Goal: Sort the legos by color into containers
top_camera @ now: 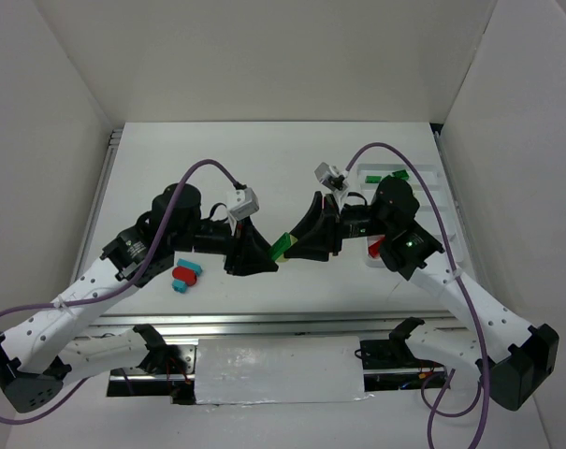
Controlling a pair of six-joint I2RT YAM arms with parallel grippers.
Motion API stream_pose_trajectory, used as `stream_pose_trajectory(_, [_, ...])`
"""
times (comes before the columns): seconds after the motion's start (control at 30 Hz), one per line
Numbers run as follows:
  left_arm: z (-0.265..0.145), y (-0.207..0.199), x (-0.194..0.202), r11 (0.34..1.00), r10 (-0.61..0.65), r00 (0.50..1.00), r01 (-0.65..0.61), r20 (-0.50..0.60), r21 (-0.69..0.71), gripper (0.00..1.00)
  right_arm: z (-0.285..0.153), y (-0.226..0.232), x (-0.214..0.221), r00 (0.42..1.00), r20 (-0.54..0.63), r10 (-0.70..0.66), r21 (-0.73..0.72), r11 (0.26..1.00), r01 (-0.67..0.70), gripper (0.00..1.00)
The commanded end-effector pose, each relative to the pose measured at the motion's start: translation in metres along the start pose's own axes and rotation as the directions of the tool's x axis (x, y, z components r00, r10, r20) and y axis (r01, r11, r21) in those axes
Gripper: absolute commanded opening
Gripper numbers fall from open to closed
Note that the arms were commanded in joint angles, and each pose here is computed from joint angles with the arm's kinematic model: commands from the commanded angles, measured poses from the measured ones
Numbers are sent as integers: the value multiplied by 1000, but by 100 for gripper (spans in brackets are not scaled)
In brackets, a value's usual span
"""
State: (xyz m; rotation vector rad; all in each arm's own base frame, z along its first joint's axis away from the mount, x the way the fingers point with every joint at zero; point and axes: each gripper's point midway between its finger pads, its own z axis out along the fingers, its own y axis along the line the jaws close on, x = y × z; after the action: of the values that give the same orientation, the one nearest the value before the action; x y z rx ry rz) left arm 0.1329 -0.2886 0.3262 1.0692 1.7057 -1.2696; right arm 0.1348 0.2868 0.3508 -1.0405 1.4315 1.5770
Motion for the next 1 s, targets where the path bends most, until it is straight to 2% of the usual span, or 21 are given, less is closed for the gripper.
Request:
stream_pose_trajectory(0.0, [-9,-9,-25,998,65,996,-65,65,-5,0,-3,8,-5,996,-39,-77,-38,996,76,0])
stream_pose_trajectory(0.27, [-20,-4,-38,994,73,991,-63,114,-89,0,-12,13,31,983,-162,-91,-129,989,70,0])
stream_pose_trajectory(0.43, [-22,5,-41,991,66,990,-50,126,-127,0,-14,4,40,981,-180,-70,-89,995,54,0])
stream_pose_trajectory(0.5, [-24,13,-43,985,53,990,-30,133,-172,0,-15,-13,39,983,-181,-45,8,999,47,0])
stream_pose_trajectory(0.53, [-27,26,-46,970,43,988,-6,147,-241,0,-18,-40,35,989,-148,-4,160,987,28,0])
stream_pose_trajectory(0.6, [-33,48,-44,933,-7,988,61,152,-354,0,-32,-80,27,996,-72,51,369,929,-20,0])
stream_pose_trajectory(0.63, [-40,65,-47,892,-17,986,89,163,-444,0,-53,-119,23,994,5,105,544,834,-91,0])
stream_pose_trajectory(0.7, [-45,84,-33,838,-79,988,138,134,-528,0,-85,-158,21,971,133,198,693,682,-234,0])
stream_pose_trajectory(0.77, [-52,101,-24,777,-100,988,153,120,-611,0,-152,-217,29,911,320,260,826,395,-403,0])
stream_pose_trajectory(0.8, [-56,107,-17,750,-119,987,162,110,-641,0,-174,-231,33,878,391,276,829,309,-466,0])
stream_pose_trajectory(0.83, [-58,112,-10,730,-131,986,164,100,-663,0,-196,-252,45,819,482,312,808,204,-554,0])
stream_pose_trajectory(0.9, [-60,116,4,717,-152,986,157,67,-679,0,-255,-280,53,743,610,276,769,20,-639,0])
stream_pose_trajectory(0.93, [-60,116,9,715,-160,986,154,55,-682,0,-273,-287,55,729,638,250,760,-50,-648,0])
stream_pose_trajectory(0.97, [-62,114,10,718,-153,987,151,57,-680,0,-304,-295,57,724,665,183,747,-158,-646,0])
